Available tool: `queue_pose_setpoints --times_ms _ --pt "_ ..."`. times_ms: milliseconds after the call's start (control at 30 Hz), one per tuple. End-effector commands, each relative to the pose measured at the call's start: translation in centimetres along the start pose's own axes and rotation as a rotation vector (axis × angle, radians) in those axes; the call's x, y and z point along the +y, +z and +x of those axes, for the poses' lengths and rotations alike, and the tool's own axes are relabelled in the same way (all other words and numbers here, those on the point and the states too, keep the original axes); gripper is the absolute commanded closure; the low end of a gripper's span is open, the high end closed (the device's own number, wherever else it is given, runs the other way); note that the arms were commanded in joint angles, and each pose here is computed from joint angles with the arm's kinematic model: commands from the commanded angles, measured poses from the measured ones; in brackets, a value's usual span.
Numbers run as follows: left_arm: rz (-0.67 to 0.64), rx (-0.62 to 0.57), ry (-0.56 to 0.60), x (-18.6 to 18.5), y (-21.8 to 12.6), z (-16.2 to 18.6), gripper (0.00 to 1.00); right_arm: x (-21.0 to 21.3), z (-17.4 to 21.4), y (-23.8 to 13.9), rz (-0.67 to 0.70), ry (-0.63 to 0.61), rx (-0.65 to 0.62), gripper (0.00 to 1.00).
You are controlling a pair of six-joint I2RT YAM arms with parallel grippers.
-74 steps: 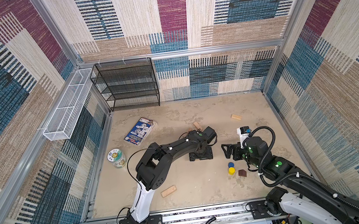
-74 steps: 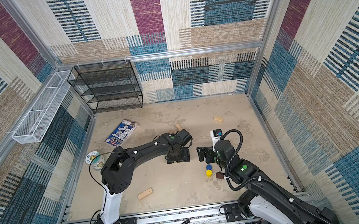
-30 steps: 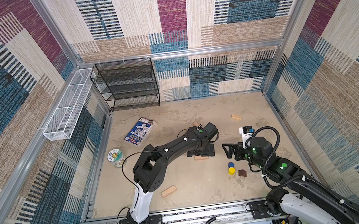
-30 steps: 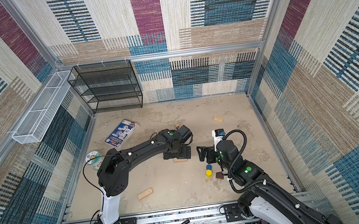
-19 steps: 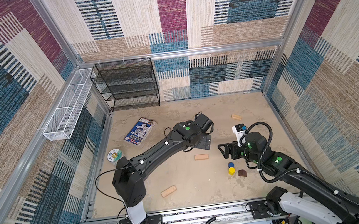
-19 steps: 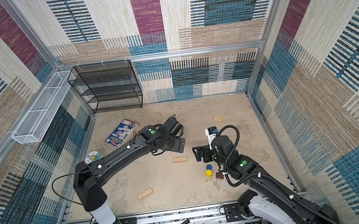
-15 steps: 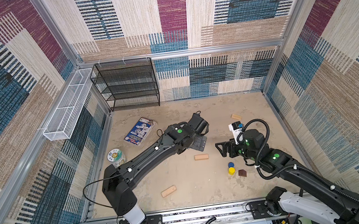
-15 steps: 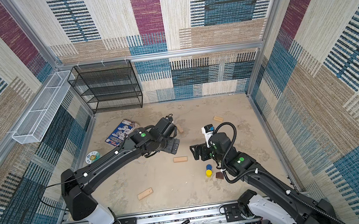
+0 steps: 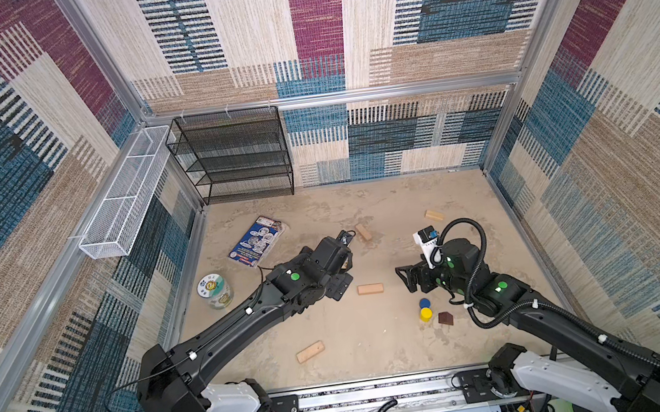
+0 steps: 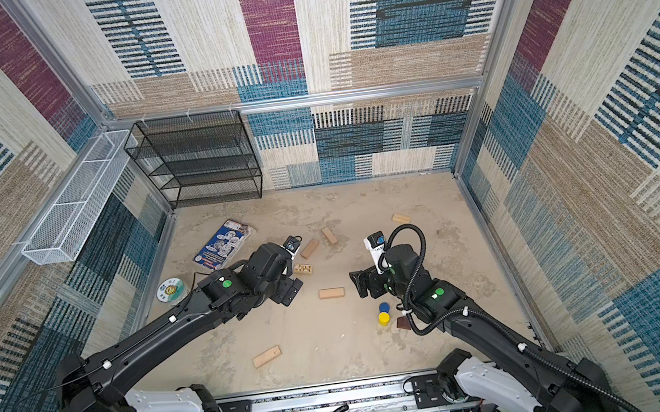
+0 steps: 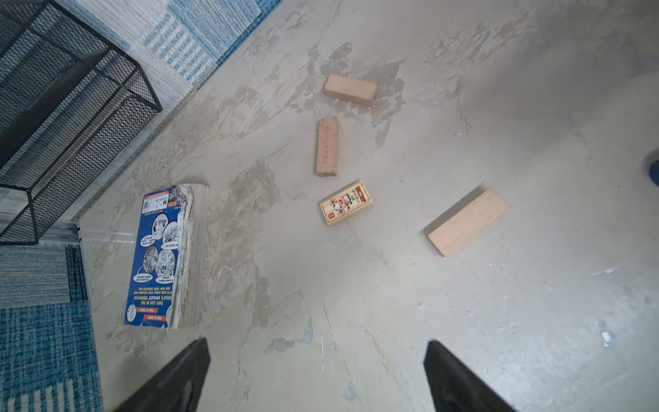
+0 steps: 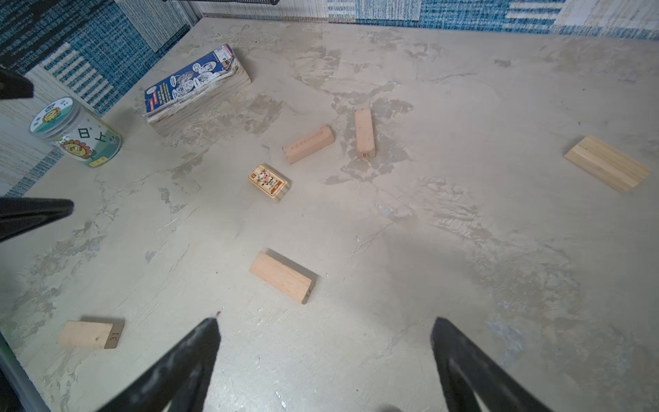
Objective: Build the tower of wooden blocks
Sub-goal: 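Raise the left gripper and draw it back while the right arm swings toward the robot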
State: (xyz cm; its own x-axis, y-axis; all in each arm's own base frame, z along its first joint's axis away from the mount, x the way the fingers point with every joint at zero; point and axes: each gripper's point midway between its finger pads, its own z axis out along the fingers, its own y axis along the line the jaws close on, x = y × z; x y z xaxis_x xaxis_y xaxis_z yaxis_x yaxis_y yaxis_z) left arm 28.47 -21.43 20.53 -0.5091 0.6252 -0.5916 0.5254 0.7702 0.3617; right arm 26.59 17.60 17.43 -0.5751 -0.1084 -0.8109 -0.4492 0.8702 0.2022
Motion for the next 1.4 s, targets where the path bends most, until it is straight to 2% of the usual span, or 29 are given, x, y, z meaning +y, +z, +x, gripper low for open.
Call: queue_pose_setpoints --times_ms 0,300,433,600,867,1067,1200,1267,1367 --pt "-0.013 -0.044 0.0 0.6 -0.6 -1.1 0.02 0.1 -0.1 -0.3 -0.009 0.042 -0.018 0.05" --pt "-0.024 -0.049 -0.104 2.5 -4.2 1.8 0.01 1.5 -1.1 -2.8 -0.079 0.086 -0.055 0.09" --pt "-0.006 -0.033 -0.129 2.5 -5.0 4.4 0.01 2.3 -1.5 -3.3 -0.126 0.098 -0.076 0.11" --pt "-0.007 -0.017 -0.169 2.9 -5.9 7.8 0.01 3.2 -0.9 -2.8 -0.175 0.122 -0.029 0.13" --pt "-0.063 -0.142 -0.284 5.2 -8.6 8.7 0.01 5.7 -0.5 -2.6 -0.266 0.133 0.019 0.17" --pt "-0.08 -0.154 -0.307 5.8 -8.8 9.0 0.01 10.2 -0.4 -2.4 -0.35 -0.013 0.03 0.19" --pt "-0.07 -0.121 -0.309 5.3 -7.9 8.9 0.01 14.6 -0.2 -2.3 -0.442 -0.211 0.025 0.2" --pt "-0.087 -0.096 -0.335 5.5 -7.3 8.8 0.01 16.8 -0.1 -2.6 -0.515 -0.309 0.002 0.23" --pt "-0.039 -0.032 -0.369 4.8 -5.7 9.0 0.03 19.8 -0.1 -3.4 -0.646 -0.451 -0.06 0.26"
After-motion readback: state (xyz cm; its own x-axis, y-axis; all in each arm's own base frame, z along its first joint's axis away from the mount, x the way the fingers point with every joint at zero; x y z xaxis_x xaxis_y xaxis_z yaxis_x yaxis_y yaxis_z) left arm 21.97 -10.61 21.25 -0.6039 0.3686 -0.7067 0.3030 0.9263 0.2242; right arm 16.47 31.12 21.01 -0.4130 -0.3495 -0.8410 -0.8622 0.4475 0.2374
